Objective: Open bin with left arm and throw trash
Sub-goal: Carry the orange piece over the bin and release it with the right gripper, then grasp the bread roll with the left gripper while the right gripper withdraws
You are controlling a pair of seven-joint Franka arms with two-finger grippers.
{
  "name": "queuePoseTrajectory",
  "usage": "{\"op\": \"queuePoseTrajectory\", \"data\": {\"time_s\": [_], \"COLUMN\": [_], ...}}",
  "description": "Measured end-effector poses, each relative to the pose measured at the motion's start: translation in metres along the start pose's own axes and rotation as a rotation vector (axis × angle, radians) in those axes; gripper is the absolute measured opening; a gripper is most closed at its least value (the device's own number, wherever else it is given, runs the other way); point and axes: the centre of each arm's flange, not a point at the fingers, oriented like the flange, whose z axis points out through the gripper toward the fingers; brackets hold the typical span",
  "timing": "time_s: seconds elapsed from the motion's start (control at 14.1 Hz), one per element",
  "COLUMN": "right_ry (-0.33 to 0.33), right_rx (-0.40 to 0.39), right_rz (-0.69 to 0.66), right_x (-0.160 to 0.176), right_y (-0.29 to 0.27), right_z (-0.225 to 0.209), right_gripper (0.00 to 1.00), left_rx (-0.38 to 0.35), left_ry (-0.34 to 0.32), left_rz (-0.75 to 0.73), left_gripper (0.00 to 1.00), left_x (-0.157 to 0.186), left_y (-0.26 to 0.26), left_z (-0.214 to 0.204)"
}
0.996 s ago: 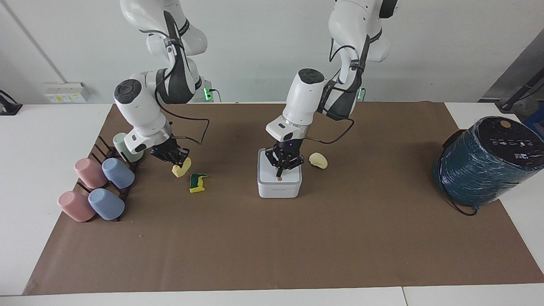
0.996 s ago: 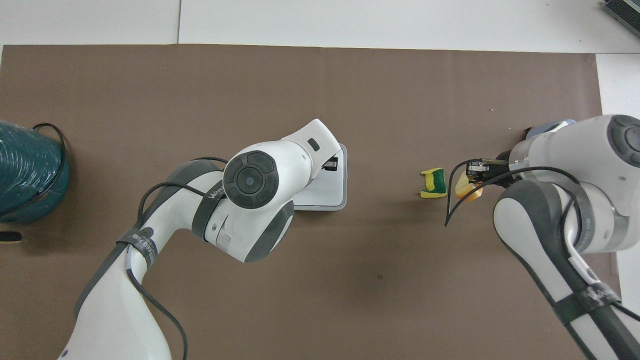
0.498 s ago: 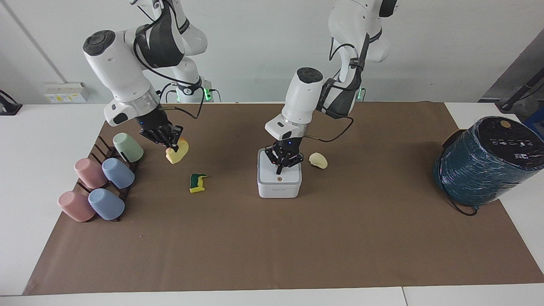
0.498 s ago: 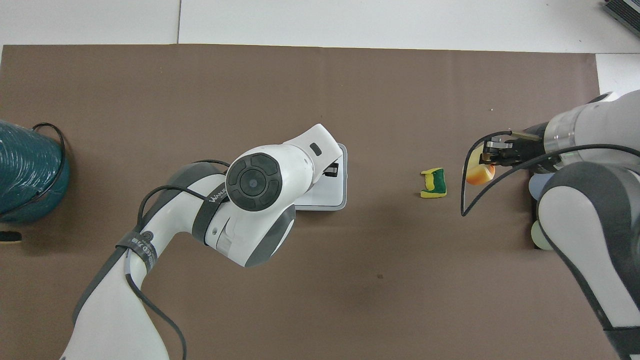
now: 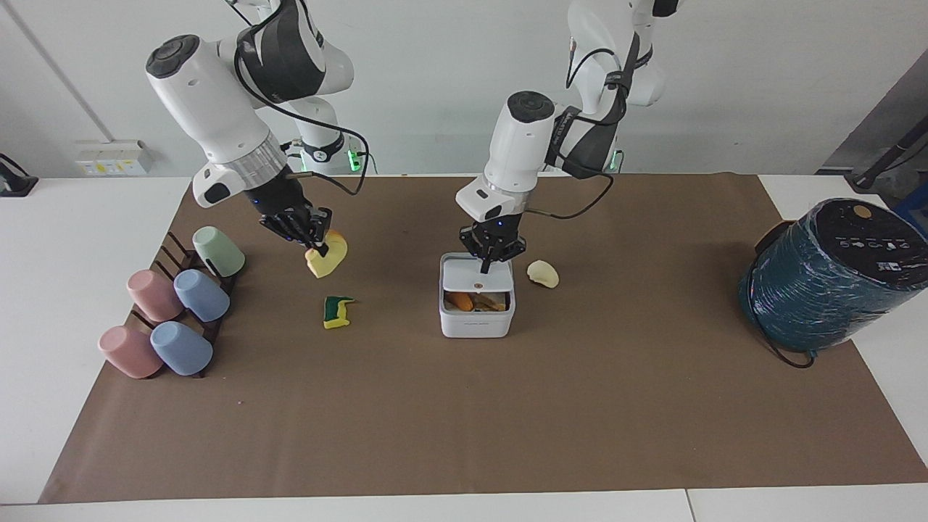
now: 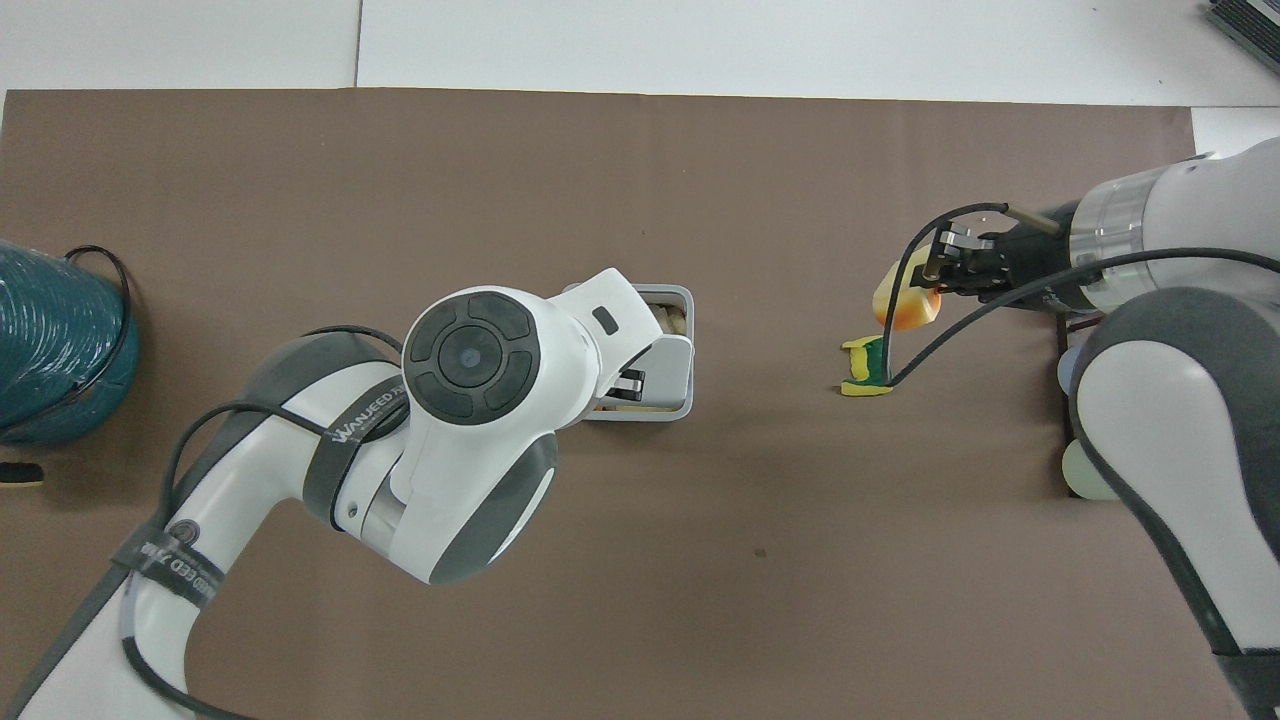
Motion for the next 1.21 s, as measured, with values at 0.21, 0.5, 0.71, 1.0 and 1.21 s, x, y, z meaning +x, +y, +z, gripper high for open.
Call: {"op": "queuePoseTrajectory", "data": {"time_s": [0.21, 0.5, 0.71, 1.0, 1.21], "right_ry": [0.044, 0.029, 0.001, -0.044, -0.063], "right_rx": [0.066, 0.092, 0.074, 0.041, 0.027], "right_rz": [0.100, 0.153, 0.156, 0.142, 0.155], "right_x": [-0.015, -0.059, -0.079, -0.096, -0.104], "right_y": [-0.048, -0.115, -0.135, -0.142, -0.141], "right_z": [0.027, 0.095, 0.144, 0.181, 0.192], "right_gripper": [0.09, 0.09, 0.09, 0.07, 0.26], "left_rx": [0.044, 0.066, 0.062, 0.039, 0.025], "left_ry": [-0.104, -0.157, -0.143, -0.072, -0.022], "left_rz": [-0.010, -0.019, -0.060, -0.102, -0.130], "left_gripper": [0.05, 0.13, 0.33, 0.40, 0.47], "left_x": [-0.017, -0.029, -0.023, -0.026, -0.029], "left_y": [-0.013, -0.022, -0.045, -0.072, -0.090], "left_z": [-0.010, -0.003, 0.007, 0.031, 0.045]}}
